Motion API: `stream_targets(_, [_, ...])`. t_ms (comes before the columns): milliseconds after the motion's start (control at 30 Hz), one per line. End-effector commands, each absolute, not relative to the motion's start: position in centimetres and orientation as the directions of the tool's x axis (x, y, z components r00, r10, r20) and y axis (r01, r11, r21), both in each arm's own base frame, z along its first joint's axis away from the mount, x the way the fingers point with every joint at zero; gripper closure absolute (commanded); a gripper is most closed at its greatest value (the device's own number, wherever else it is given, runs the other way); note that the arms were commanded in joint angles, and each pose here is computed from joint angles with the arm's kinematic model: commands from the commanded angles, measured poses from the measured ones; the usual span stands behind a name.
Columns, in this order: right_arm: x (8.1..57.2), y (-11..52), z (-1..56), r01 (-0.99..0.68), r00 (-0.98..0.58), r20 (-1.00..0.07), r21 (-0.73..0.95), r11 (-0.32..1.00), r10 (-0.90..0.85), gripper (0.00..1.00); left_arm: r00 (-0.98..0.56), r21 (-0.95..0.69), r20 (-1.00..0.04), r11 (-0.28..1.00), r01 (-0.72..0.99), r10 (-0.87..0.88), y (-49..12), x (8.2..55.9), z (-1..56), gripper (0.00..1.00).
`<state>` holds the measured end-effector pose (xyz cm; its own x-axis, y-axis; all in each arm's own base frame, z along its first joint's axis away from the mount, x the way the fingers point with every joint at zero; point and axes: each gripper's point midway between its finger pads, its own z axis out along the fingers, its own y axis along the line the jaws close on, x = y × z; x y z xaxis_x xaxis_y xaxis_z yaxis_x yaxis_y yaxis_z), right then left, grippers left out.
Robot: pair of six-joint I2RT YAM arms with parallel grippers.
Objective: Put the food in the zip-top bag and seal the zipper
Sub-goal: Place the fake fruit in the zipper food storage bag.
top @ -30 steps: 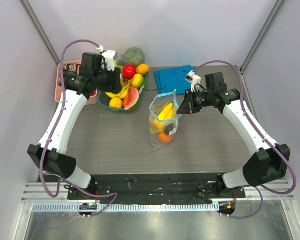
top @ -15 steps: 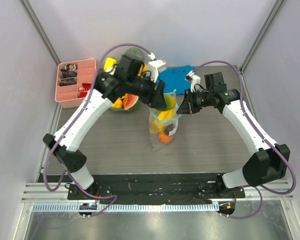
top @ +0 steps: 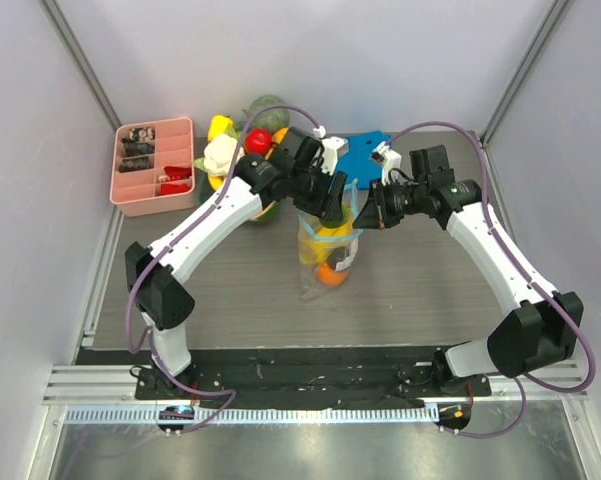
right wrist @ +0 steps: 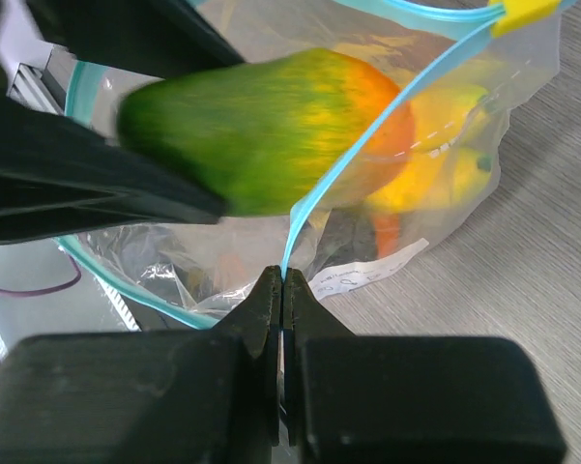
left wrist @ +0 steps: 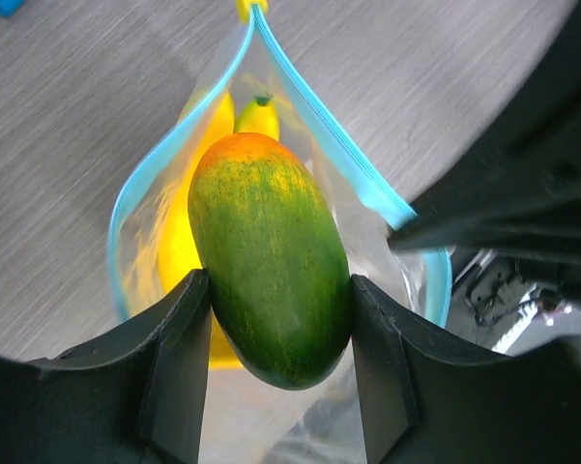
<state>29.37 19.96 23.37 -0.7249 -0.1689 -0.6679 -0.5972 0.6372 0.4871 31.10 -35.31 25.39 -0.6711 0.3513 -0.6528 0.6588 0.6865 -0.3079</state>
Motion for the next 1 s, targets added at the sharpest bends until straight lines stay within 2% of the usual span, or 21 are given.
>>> stream_targets(0, [29.2, 20.4, 25.0, -0.649, -0.669, -0.725, 0.464, 0.602, -0.162, 0.99, -0.649, -0.374, -0.732, 0.674, 0.638, 0.208, -38.0, 32.9, 26.6, 0.80])
stream_targets(100, [29.4, 20.5, 24.9, -0.651, -0.668, -0.726, 0.464, 0.601, -0.163, 0.99, -0.672, -0.391, -0.712, 0.677, 0.623, 0.207, -39.3, 32.8, 25.3, 0.81])
stream_targets(333, [29.5, 20.6, 25.2, -0.657, -0.660, -0.734, 0.460, 0.597, -0.160, 0.99, -0.786, -0.379, -0.582, 0.784, 0.491, 0.211, -39.1, 33.6, 17.5, 0.81])
stream_targets(533, [29.4, 20.5, 25.3, -0.660, -0.655, -0.738, 0.454, 0.599, -0.161, 0.99, -0.821, -0.351, -0.522, 0.819, 0.453, 0.231, -38.6, 33.8, 13.6, 0.74])
stream_targets(567, [29.5, 20.5, 25.4, -0.660, -0.652, -0.741, 0.450, 0.601, -0.160, 0.99, -0.819, -0.349, -0.526, 0.820, 0.455, 0.231, -38.5, 33.8, 13.9, 0.71])
stream_targets(600, [29.3, 20.4, 25.5, -0.664, -0.648, -0.744, 0.446, 0.601, -0.164, 0.99, -0.819, -0.356, -0.524, 0.814, 0.459, 0.233, -38.4, 33.7, 14.1, 0.62])
stream_targets(667, [29.3, 20.4, 25.6, -0.663, -0.647, -0.745, 0.442, 0.604, -0.165, 0.99, -0.825, -0.377, -0.522, 0.810, 0.449, 0.215, -37.6, 33.8, 14.9, 0.52])
stream_targets(700, [29.3, 20.3, 25.6, -0.663, -0.645, -0.746, 0.440, 0.606, -0.164, 0.99, -0.815, -0.407, -0.544, 0.787, 0.463, 0.198, -37.4, 33.6, 17.1, 0.44])
stream_targets(767, [29.3, 20.3, 25.6, -0.661, -0.645, -0.746, 0.438, 0.609, -0.164, 0.99, -0.804, -0.419, -0.569, 0.779, 0.466, 0.174, -36.5, 33.6, 19.0, 0.34])
stream_targets(800, [29.3, 20.2, 25.5, -0.658, -0.648, -0.744, 0.439, 0.611, -0.163, 0.99, -0.784, -0.437, -0.600, 0.754, 0.490, 0.162, -36.3, 33.0, 21.3, 0.26])
stream_targets(967, [29.4, 20.2, 26.0, -0.665, -0.635, -0.755, 0.425, 0.614, -0.165, 0.99, -0.702, -0.434, -0.698, 0.697, 0.570, 0.140, -34.5, 30.8, 27.7, 0.11])
